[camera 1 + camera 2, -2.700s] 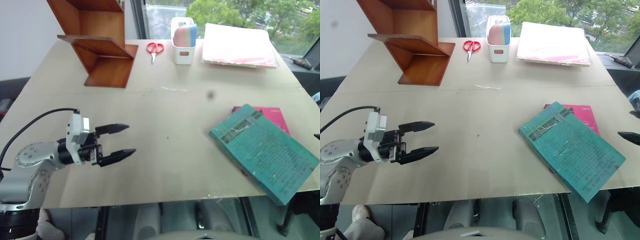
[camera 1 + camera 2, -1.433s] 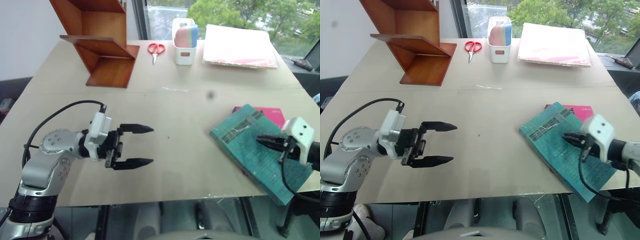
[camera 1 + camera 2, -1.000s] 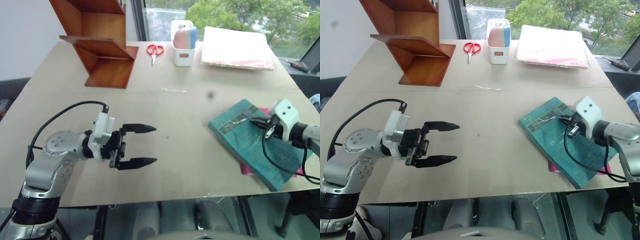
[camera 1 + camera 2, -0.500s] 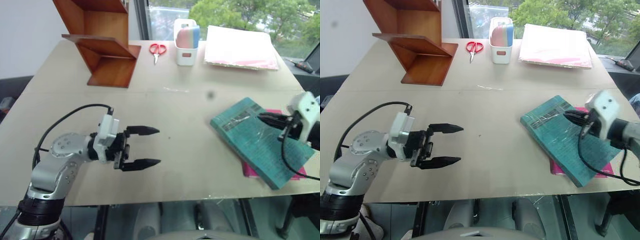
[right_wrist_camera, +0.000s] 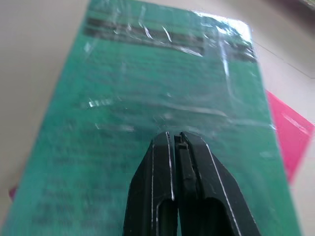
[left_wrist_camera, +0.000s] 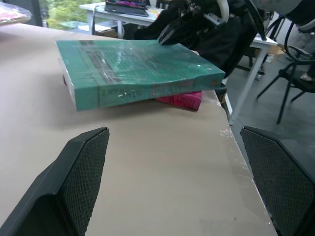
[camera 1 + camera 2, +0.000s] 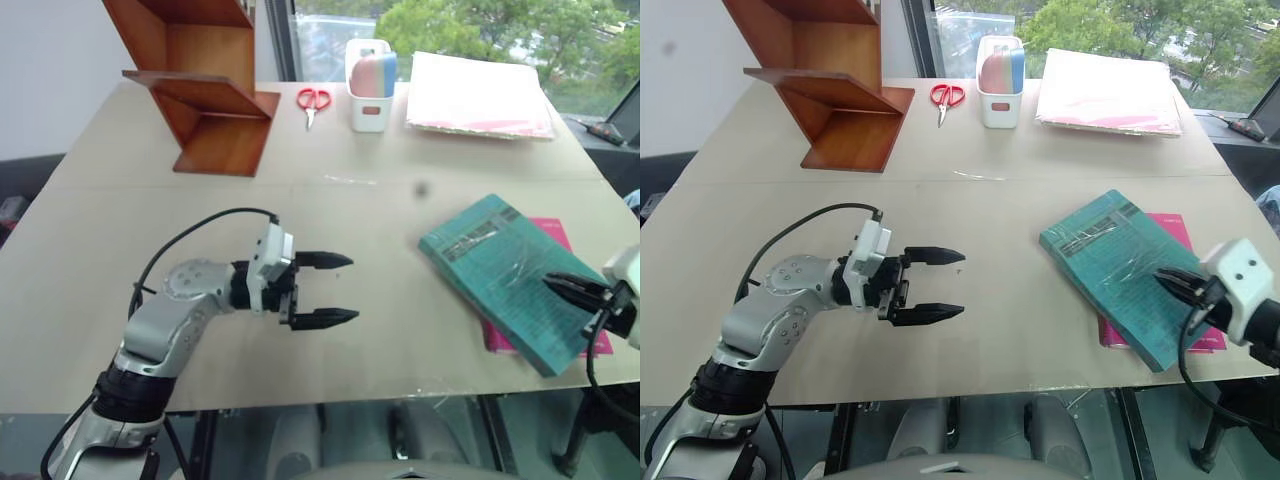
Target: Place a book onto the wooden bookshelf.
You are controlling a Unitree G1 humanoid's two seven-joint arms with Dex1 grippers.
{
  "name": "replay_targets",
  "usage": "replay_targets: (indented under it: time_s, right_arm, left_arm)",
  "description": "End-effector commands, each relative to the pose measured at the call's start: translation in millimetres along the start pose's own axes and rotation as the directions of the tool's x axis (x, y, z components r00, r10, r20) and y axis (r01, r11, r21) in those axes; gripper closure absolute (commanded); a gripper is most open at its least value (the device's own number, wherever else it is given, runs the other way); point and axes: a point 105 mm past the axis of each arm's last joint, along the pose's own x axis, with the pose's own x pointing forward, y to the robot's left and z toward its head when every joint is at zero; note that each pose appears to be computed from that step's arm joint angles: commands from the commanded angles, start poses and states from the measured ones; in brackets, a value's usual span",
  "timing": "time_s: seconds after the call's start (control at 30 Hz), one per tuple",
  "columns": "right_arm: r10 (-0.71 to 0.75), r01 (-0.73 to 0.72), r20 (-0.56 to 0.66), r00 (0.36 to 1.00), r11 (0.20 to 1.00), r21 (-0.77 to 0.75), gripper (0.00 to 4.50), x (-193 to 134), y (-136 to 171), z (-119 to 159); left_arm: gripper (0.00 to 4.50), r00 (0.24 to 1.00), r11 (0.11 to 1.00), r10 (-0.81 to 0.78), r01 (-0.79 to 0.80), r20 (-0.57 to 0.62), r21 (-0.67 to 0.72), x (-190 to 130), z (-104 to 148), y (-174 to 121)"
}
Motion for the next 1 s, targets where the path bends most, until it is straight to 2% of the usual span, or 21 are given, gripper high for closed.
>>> replay_targets:
  time_s: [0.03, 0.1, 0.27, 0.43, 0.73, 0.9, 1.0]
  right_arm:
    - [0.032, -0.037, -0.120, 0.992, 0.999, -0.037, 4.30, 8.7, 2.8, -20.9]
    - [0.055, -0.062, -0.157, 0.986, 0.997, -0.041, 4.30, 13.6, 5.0, -31.1]
    - [0.094, -0.094, -0.148, 0.985, 0.996, 0.009, 4.30, 35.3, 4.1, -37.8]
    - [0.123, -0.124, -0.099, 0.987, 0.992, -0.003, 4.30, 52.9, 1.0, -24.4]
    - [0.129, -0.130, -0.061, 0.990, 0.991, -0.017, 4.30, 64.7, 3.5, -15.8]
    - [0.084, -0.083, 0.021, 0.996, 0.996, -0.028, 4.30, 30.0, -4.4, 16.7]
    - [0.061, -0.061, -0.003, 0.998, 0.997, -0.041, 4.30, 8.3, -6.3, 22.3]
  left_arm:
    - [0.00, 1.000, 0.999, -0.025, 0.025, 0.008, 0.041, 1.8, 2.7, -0.3]
    - [0.00, 1.000, 0.999, -0.023, 0.022, 0.007, 0.045, 1.5, 2.1, -0.2]
    - [0.00, 1.000, 0.999, 0.012, -0.011, -0.006, 0.043, -5.1, -1.3, 0.6]
    - [0.00, 0.999, 0.999, 0.038, -0.037, -0.011, 0.036, -13.6, -7.6, -2.2]
    - [0.00, 0.999, 0.998, 0.040, -0.040, -0.011, 0.038, -16.8, -12.6, -3.8]
    - [0.00, 0.999, 0.998, 0.042, -0.042, -0.012, 0.042, -19.5, -15.1, -2.0]
    - [0.00, 0.999, 0.998, 0.037, -0.036, -0.009, 0.042, -19.0, -14.5, -0.5]
